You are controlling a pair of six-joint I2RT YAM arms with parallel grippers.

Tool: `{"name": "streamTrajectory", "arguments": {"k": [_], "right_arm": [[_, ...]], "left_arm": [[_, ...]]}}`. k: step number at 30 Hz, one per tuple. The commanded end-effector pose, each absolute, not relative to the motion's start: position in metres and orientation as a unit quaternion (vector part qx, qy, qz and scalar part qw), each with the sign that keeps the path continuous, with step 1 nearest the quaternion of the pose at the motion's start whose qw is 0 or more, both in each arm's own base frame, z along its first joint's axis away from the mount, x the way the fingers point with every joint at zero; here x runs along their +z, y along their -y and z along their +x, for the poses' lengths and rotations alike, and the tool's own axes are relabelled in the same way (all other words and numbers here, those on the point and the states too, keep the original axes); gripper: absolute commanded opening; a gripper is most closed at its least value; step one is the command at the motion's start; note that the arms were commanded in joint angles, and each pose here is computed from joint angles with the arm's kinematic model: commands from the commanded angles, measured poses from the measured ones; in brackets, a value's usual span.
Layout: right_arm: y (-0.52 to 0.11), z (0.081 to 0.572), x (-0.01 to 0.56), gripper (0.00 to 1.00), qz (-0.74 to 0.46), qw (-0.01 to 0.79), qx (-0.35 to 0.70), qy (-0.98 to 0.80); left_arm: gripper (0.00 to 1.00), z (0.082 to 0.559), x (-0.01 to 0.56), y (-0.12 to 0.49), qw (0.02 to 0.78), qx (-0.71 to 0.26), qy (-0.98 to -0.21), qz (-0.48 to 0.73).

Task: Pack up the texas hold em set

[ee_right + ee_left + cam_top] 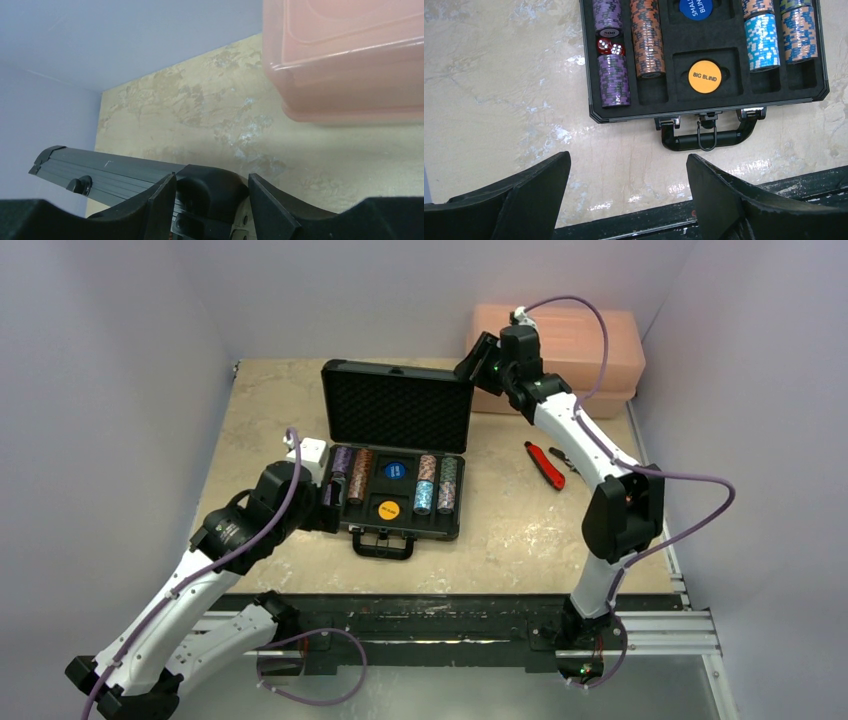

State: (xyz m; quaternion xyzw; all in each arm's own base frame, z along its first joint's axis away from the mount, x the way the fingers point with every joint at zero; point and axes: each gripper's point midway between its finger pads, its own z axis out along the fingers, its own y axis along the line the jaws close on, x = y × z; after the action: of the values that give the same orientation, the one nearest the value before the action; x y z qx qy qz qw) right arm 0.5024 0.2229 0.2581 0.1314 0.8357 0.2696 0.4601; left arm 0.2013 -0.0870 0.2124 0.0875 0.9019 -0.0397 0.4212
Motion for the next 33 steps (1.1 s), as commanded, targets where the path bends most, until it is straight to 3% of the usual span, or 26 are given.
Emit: {"name": "streamTrajectory", "arguments": {"k": [1, 16, 33], "right_arm": [[-0.262, 0.460, 0.255, 0.57, 0.085, 0.425, 0.299, -0.850], [-0.281, 0.421, 0.247, 0.57, 0.059, 0.418, 0.304, -0.854], [-0.310, 0.354, 0.196, 0.53, 0.048, 0.373, 0.300, -0.877]], "left_arm": [[0.86, 0.205, 0.215, 0.088, 0.434, -0.043, -0.896, 0.087], [0.86, 0.205, 0.217, 0.085, 0.438, -0.040, -0.894, 0.083], [0.86, 0.205, 0.216, 0.085, 0.437, -0.038, -0.895, 0.082]]}}
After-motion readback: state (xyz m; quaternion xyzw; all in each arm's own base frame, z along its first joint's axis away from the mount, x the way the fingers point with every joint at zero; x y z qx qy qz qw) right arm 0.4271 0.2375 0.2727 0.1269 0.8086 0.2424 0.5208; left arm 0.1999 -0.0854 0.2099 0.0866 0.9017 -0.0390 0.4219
